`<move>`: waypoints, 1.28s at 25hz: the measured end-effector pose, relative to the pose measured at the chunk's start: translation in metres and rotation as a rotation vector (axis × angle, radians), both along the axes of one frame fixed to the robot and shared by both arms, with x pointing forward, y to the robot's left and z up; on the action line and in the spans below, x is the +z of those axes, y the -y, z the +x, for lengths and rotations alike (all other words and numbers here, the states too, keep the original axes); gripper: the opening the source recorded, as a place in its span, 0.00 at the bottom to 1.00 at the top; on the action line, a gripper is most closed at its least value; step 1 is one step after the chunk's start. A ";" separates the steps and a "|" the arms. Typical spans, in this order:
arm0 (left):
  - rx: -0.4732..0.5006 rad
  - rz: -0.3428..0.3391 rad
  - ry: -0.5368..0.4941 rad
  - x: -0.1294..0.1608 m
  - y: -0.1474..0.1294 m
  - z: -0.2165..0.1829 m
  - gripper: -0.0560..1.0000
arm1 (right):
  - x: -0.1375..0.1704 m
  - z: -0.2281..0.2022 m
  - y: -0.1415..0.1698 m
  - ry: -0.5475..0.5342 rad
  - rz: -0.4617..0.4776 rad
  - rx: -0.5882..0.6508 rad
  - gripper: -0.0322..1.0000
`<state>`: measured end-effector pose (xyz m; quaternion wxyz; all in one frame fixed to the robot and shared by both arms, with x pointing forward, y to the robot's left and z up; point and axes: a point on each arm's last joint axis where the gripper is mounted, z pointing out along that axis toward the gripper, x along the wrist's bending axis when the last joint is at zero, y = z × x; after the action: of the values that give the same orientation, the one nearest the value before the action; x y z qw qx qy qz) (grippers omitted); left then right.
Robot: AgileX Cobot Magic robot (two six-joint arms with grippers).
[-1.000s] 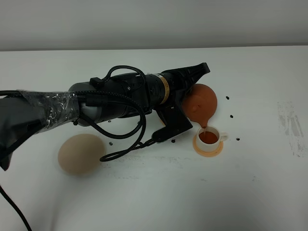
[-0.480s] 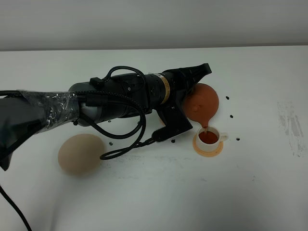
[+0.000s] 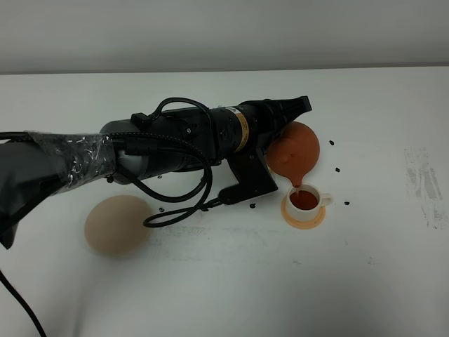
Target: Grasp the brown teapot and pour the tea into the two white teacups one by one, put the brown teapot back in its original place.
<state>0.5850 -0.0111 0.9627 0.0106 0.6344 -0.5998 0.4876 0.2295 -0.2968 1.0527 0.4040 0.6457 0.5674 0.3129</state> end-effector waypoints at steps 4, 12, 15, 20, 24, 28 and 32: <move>-0.037 0.038 0.040 0.000 0.000 0.000 0.13 | 0.000 0.000 0.000 0.000 0.001 0.000 0.48; -0.055 0.044 0.055 0.001 0.001 0.000 0.13 | 0.000 0.000 0.000 0.000 0.001 0.000 0.48; -0.055 0.044 0.055 0.001 0.001 0.000 0.13 | 0.000 0.000 0.000 0.000 0.001 0.000 0.48; -0.054 0.043 0.055 0.001 0.001 0.000 0.13 | 0.000 0.000 0.000 0.000 0.001 0.000 0.48; -0.045 0.023 0.057 0.003 0.006 0.004 0.13 | 0.000 0.000 0.000 0.000 0.001 0.000 0.48; -0.052 0.021 0.057 0.003 0.010 0.002 0.13 | 0.000 0.000 0.000 0.000 0.001 0.000 0.48; -0.048 0.025 0.055 0.003 0.010 0.001 0.13 | 0.000 0.000 0.000 0.000 0.001 0.000 0.48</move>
<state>0.5863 -0.0212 0.9658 -0.0022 0.6061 -0.6212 0.4968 0.2295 -0.2968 1.0527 0.4038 0.6460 0.5670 0.3131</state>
